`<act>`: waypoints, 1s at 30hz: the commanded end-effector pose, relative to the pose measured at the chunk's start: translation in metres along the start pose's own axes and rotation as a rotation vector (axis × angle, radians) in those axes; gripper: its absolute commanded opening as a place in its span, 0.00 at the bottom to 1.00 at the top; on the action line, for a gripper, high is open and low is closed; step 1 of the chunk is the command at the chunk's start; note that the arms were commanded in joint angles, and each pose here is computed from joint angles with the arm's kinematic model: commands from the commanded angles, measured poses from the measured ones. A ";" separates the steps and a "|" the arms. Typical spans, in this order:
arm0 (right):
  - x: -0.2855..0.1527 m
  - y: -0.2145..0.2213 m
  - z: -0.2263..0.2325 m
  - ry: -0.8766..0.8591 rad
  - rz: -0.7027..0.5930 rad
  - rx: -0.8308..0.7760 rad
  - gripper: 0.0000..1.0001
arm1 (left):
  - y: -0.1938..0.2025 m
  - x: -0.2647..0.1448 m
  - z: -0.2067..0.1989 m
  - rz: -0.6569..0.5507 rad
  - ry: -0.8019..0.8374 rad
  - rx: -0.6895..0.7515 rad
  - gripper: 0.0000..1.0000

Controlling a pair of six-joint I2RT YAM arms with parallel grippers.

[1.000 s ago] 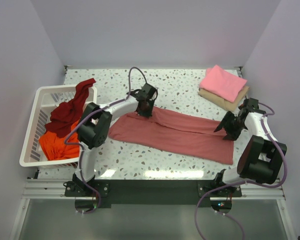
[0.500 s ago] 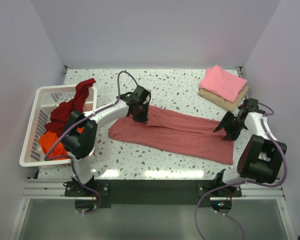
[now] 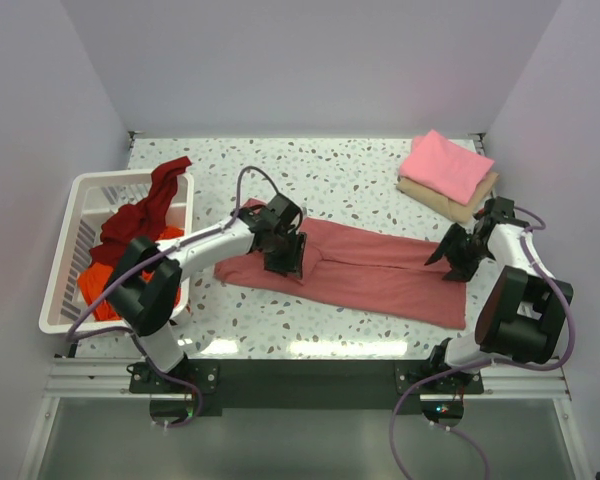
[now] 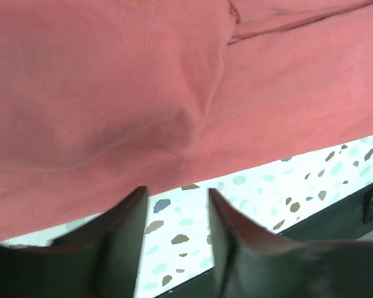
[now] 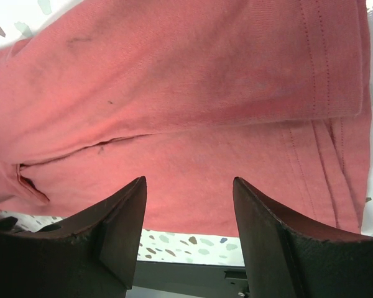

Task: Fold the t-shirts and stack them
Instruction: Fold the tshirt

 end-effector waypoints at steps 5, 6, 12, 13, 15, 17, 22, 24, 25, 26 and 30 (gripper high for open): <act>0.001 0.002 0.005 -0.023 0.013 -0.026 0.61 | -0.053 -0.053 0.017 -0.209 -0.008 -0.071 0.63; 0.001 0.002 0.005 -0.023 0.013 -0.026 0.61 | -0.060 -0.057 0.023 -0.235 -0.019 -0.088 0.59; 0.000 0.000 0.006 -0.022 0.013 -0.029 0.61 | -0.071 -0.045 0.060 -0.229 -0.096 -0.140 0.33; 0.000 0.000 0.006 -0.020 0.014 -0.028 0.61 | -0.067 -0.043 0.064 -0.210 -0.113 -0.143 0.33; 0.000 0.000 0.006 -0.016 0.014 -0.029 0.61 | -0.064 -0.041 0.069 -0.205 -0.135 -0.149 0.33; -0.001 -0.001 0.005 -0.014 0.012 -0.031 0.61 | -0.062 -0.043 0.070 -0.219 -0.138 -0.153 0.32; 0.000 -0.001 0.005 -0.010 0.014 -0.029 0.61 | -0.055 -0.037 0.071 -0.194 -0.124 -0.154 0.32; 0.000 -0.002 0.005 -0.009 0.017 -0.027 0.62 | -0.049 -0.031 0.072 -0.162 -0.122 -0.166 0.34; -0.001 -0.001 0.005 -0.009 0.018 -0.029 0.62 | -0.046 -0.026 0.073 -0.145 -0.123 -0.173 0.36; -0.002 -0.003 0.006 -0.009 0.012 -0.029 0.62 | -0.045 -0.025 0.073 -0.141 -0.121 -0.178 0.39; -0.002 -0.003 0.006 -0.008 0.017 -0.029 0.62 | -0.044 -0.018 0.075 -0.140 -0.124 -0.194 0.43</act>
Point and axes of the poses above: each gripper's point midway between its finger pads, its own x axis out along the fingers, its own z axis along the line the jaws close on, y = z × x, the point moved 1 cm from there along -x, back along the fingers, and after that the axes turned 1 degree about -x, right-handed, at the moved point
